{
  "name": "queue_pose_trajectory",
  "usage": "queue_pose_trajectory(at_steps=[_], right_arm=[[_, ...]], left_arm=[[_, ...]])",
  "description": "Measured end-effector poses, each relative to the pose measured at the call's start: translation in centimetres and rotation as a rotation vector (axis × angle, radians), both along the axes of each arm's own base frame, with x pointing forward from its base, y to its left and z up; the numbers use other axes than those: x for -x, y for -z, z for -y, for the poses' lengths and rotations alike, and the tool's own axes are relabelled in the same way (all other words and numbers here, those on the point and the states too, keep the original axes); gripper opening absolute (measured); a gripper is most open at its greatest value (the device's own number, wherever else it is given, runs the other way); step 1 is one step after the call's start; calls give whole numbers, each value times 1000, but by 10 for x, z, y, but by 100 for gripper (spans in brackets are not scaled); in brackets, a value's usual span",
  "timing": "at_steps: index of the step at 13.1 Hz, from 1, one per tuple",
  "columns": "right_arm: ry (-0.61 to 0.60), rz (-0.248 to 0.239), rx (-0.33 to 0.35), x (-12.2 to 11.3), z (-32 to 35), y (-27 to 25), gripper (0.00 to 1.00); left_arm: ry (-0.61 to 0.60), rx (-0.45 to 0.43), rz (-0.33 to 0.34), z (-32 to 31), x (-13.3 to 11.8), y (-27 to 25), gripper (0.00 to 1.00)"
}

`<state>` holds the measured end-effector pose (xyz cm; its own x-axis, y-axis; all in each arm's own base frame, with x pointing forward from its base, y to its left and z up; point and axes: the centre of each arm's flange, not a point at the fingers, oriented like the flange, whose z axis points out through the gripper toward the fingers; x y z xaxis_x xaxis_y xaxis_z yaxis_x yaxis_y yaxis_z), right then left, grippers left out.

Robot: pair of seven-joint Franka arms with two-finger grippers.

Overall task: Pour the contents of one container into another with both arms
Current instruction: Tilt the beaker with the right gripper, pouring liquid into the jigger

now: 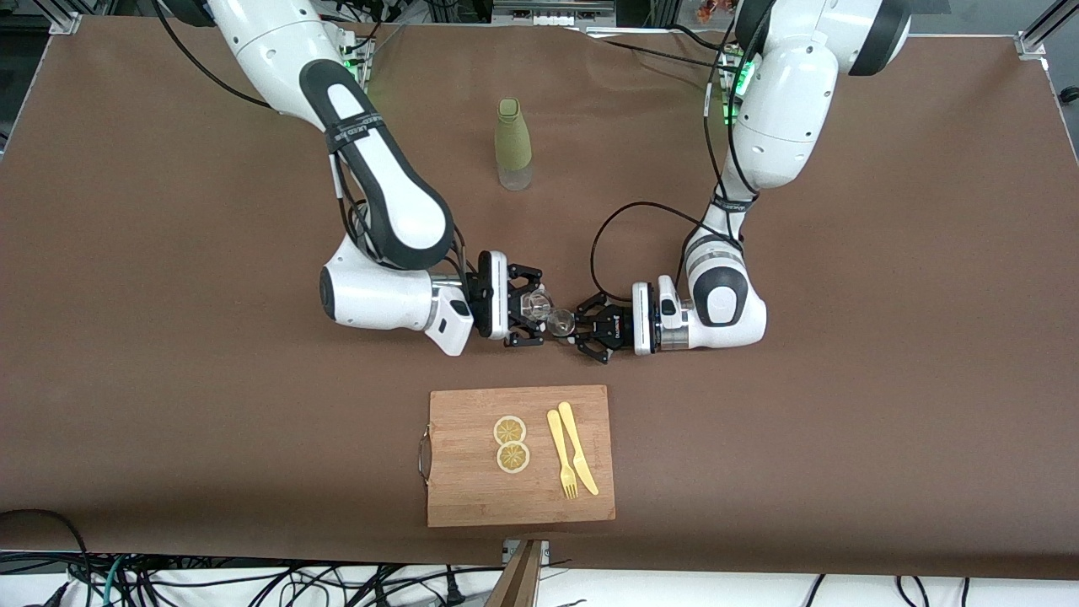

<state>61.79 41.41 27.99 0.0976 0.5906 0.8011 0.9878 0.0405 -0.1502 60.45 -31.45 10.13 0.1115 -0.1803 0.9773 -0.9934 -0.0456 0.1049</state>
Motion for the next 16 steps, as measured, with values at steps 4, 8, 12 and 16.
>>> queue_pose_trajectory(at_steps=[4, 8, 12, 16], right_arm=[[-8, 18, 37, -1, 2, 1, 12], [-31, 30, 74, 1, 0, 2, 12], [-48, 39, 122, 4, -8, -2, 12], [-45, 30, 143, 6, -13, -5, 12]], left_arm=[[5, -6, -6, 6, 3, 1, 21], [4, -8, -7, 6, 2, 2, 21], [3, -9, -7, 6, 2, 2, 21], [3, -9, -7, 6, 1, 3, 21]])
